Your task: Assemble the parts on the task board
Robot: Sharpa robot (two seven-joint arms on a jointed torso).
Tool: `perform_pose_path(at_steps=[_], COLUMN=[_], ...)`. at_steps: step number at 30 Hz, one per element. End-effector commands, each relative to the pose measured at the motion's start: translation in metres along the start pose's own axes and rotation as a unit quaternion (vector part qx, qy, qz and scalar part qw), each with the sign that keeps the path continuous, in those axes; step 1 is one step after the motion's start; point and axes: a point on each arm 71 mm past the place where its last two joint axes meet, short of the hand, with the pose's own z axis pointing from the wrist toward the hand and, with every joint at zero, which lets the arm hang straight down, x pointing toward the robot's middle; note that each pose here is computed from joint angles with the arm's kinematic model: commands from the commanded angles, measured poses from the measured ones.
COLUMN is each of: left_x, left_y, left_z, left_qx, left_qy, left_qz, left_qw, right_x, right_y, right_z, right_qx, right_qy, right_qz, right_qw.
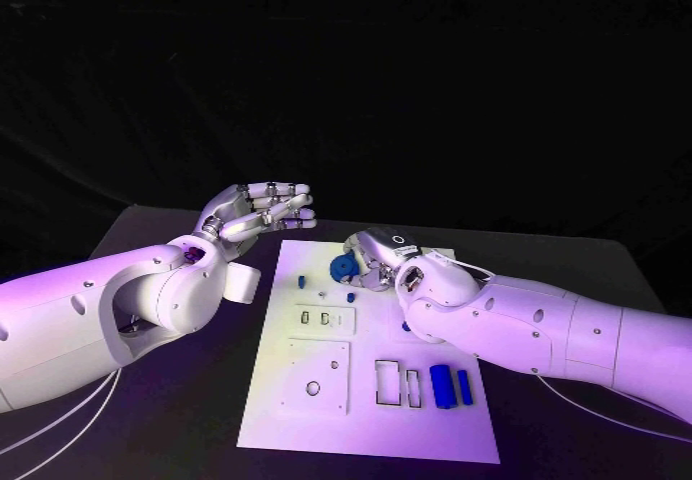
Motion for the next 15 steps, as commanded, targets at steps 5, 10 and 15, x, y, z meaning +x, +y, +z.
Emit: perform_pose_path(at_steps=[5, 10, 15], left_x=[0.0017, 0.0015, 0.0014], left_y=[-0.0013, -0.0013, -0.0013], left_z=[0.0002, 0.0002, 0.0001], left_qx=[0.003, 0.003, 0.003], left_qy=[0.007, 0.007, 0.006], left_qz=[-0.004, -0.004, -0.004], left_qw=[1.000, 1.000, 1.000], right_x=[0.0030, 0.0049, 0.0063], right_y=[-0.0012, -0.0026, -0.0049], right_z=[-0.0018, -0.0024, -0.0026], right_qx=[0.003, 0.010, 0.017], right_qy=[0.023, 0.038, 0.048], right_qz=[0.015, 0.026, 0.030], right_qw=[1.000, 0.999, 0.998])
